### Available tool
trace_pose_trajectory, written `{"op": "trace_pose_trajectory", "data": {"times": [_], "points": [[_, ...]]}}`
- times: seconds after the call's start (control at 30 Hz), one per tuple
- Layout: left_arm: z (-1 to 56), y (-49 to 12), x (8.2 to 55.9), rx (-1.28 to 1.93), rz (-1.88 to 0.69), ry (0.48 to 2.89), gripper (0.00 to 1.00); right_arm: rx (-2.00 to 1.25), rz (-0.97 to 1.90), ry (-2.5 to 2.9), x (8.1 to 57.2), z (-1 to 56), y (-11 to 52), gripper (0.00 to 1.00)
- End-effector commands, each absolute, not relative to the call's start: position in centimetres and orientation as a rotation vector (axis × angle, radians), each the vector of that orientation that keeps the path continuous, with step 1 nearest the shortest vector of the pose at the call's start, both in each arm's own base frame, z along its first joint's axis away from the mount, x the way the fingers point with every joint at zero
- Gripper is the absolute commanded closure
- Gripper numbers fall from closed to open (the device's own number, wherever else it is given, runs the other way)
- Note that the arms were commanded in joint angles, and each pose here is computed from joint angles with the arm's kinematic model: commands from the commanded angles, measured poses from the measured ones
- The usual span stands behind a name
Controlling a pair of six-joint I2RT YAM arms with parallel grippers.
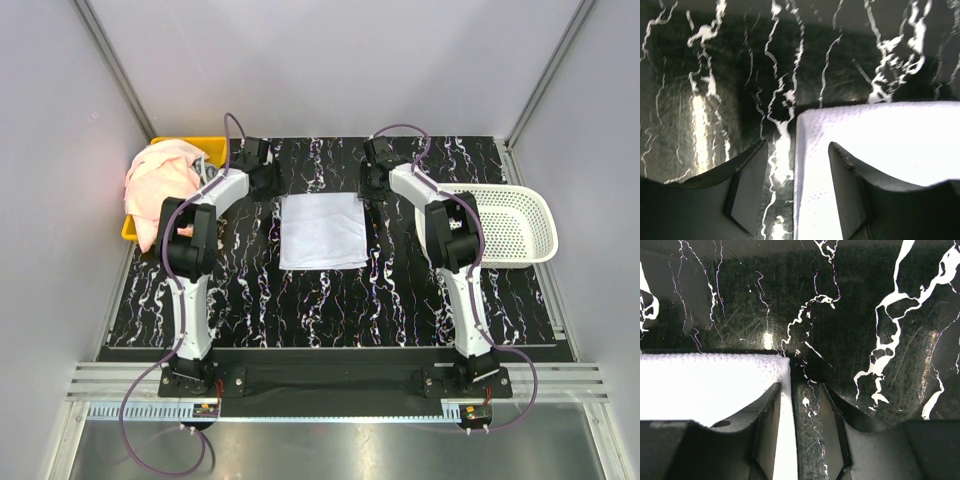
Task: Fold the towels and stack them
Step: Fold the towel
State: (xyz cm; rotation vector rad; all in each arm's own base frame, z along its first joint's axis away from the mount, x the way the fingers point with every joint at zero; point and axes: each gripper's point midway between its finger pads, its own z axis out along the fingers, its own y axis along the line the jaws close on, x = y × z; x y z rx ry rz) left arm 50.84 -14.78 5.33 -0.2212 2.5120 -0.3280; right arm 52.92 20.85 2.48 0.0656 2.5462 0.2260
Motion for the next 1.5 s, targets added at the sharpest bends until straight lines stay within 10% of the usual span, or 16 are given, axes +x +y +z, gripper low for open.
{"op": "trace_pose_trajectory", "data": {"times": [0.0,1.47], "points": [[8.8,-15.7,53.0,-0.2,-0.397,2.404,0.44,0.053,0.275,2.426,54.7,7.3,21.7,0.57],[1.9,-15.4,52.6,-0.194,-0.105,2.512,0.62,0.036,0.371,2.416,55.4,4.0,24.1,0.57]]}}
